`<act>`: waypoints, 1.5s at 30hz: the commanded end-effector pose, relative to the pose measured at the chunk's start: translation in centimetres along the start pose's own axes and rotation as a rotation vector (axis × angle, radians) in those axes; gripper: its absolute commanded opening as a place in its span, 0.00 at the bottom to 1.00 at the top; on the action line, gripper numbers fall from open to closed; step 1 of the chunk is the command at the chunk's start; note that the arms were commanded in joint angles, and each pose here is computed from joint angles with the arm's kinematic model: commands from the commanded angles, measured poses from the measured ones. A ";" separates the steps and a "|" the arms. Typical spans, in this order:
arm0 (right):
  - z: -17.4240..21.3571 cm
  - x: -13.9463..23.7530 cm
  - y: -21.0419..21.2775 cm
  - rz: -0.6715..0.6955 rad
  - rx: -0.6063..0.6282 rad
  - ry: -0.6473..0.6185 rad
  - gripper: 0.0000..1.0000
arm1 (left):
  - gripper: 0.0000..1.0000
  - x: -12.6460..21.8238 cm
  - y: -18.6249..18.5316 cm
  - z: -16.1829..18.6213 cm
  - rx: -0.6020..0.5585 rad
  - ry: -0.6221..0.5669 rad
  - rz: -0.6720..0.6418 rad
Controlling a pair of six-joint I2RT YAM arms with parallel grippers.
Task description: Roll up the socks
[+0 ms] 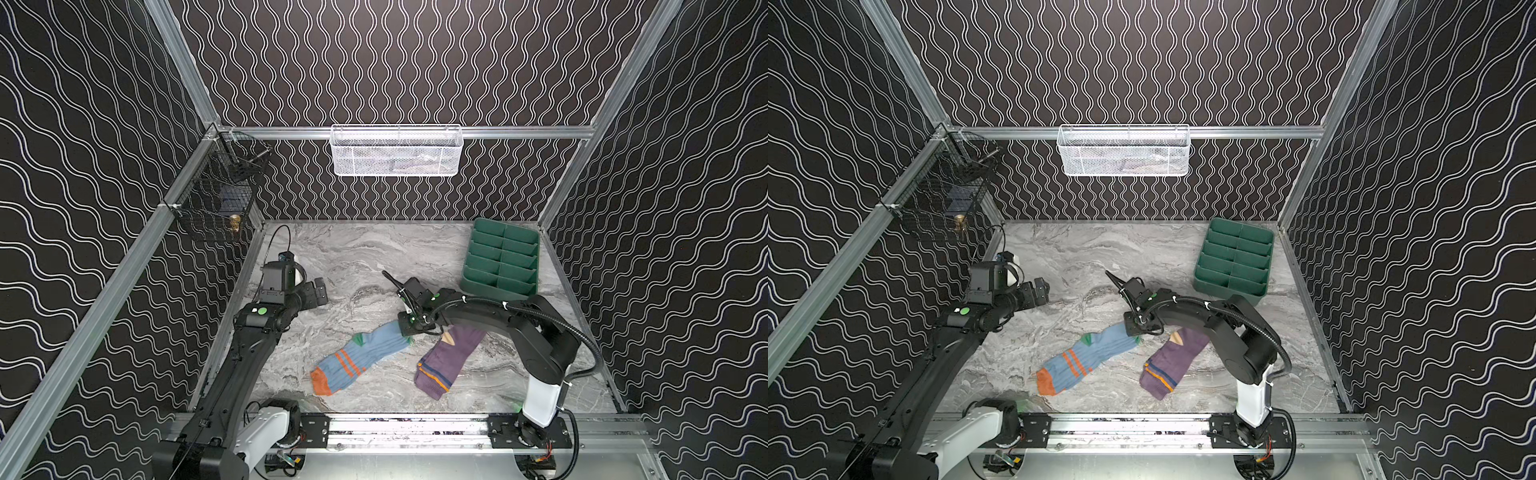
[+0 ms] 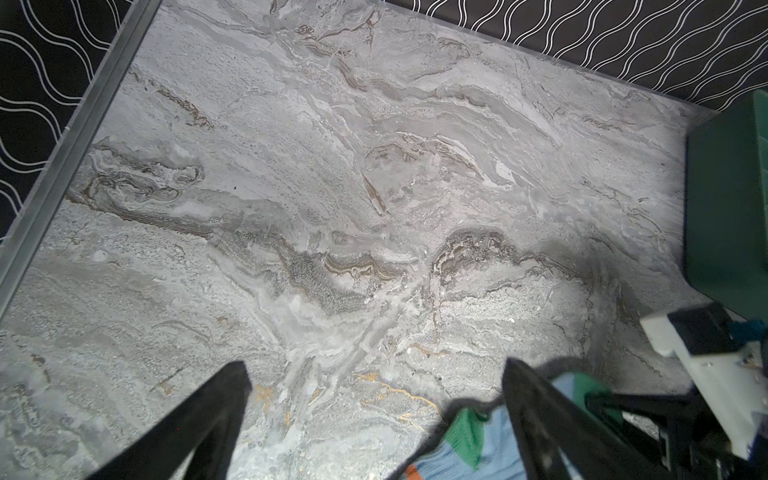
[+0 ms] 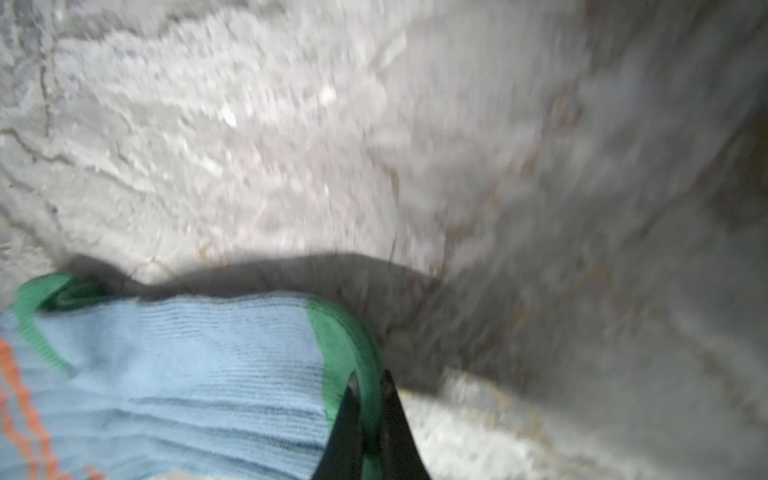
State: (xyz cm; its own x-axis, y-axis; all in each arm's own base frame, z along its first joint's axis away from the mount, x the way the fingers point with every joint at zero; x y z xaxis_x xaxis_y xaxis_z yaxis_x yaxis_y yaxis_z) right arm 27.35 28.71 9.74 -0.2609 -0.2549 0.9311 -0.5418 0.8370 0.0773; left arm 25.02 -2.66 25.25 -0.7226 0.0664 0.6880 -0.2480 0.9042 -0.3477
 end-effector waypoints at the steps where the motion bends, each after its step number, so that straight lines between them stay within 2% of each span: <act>1: -1.3 -1.2 -1.8 0.142 0.203 -0.010 0.06 | 0.99 0.0 0.0 0.1 0.003 0.005 0.004; 6: -3.9 -3.8 -2.9 0.216 0.387 -0.015 0.03 | 0.99 -0.1 0.1 0.2 0.003 0.008 -0.005; 9: -5.4 -5.5 -3.4 0.309 0.476 -0.003 0.03 | 0.99 -0.3 0.1 0.2 0.001 0.014 -0.008; 12: -6.9 -6.3 -3.7 0.388 0.543 -0.009 0.07 | 0.99 -0.5 0.1 0.2 0.002 0.018 -0.014; 14: -7.6 -5.9 -3.7 0.425 0.572 -0.023 0.14 | 0.99 -0.5 0.2 0.3 0.002 0.021 -0.018; 16: -8.3 -4.2 -3.3 0.452 0.585 -0.084 0.26 | 0.99 -0.5 0.2 0.3 0.002 0.020 -0.020; 19: -8.5 0.3 -2.3 0.452 0.583 -0.230 0.56 | 0.99 -0.5 0.1 0.2 0.002 0.021 -0.014; 20: -8.5 2.3 -2.0 0.447 0.570 -0.284 0.83 | 0.99 -0.5 0.1 0.2 0.002 0.019 -0.010; 21: -8.3 4.0 -1.7 0.439 0.553 -0.327 1.00 | 0.99 -0.4 0.0 0.1 0.002 0.017 -0.006; 25: -6.1 9.5 -0.1 0.355 0.546 -0.467 1.00 | 0.99 -0.1 -0.1 0.1 0.007 0.008 0.007; 29: -0.6 11.9 1.9 0.255 0.731 -0.596 1.00 | 0.99 0.2 -0.2 0.1 0.008 0.000 0.022; 32: 2.4 13.5 4.3 0.048 0.823 -0.656 0.97 | 0.99 0.2 -0.3 0.0 0.012 -0.004 0.032; 35: 3.7 14.6 7.0 -0.179 0.885 -0.656 0.96 | 0.99 0.3 -0.4 0.0 0.011 -0.005 0.033; 37: 4.1 14.1 8.2 -0.237 0.917 -0.669 0.92 | 0.99 0.5 -0.4 -0.1 0.011 -0.012 0.032; 40: 5.3 12.3 9.6 -0.273 1.067 -0.693 0.81 | 0.99 0.7 -0.3 0.0 0.010 -0.019 0.028; 42: 5.9 10.9 10.5 -0.274 1.158 -0.724 0.80 | 0.99 0.9 -0.2 0.0 0.009 -0.023 0.022; 45: 5.5 9.5 11.5 -0.259 1.220 -0.756 0.78 | 0.99 1.1 0.0 0.0 0.009 -0.031 0.014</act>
State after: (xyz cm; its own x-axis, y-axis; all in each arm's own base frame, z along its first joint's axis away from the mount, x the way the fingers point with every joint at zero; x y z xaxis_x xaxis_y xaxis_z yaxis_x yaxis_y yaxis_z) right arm 14.21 31.39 16.57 -0.2180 -0.7658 0.6050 -0.9237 -0.0382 -0.3812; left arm 24.46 -2.79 26.11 -0.7466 0.0817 0.6602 -0.2263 0.9020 -0.3676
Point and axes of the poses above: each gripper's point midway between its finger pads, its own x axis back along the fingers, its own y axis along the line the jaws close on, z = x × y, the point moved 8 cm from there along x, back along the fingers, and after that the axes turned 12 degrees about x, right-handed, at the moved point
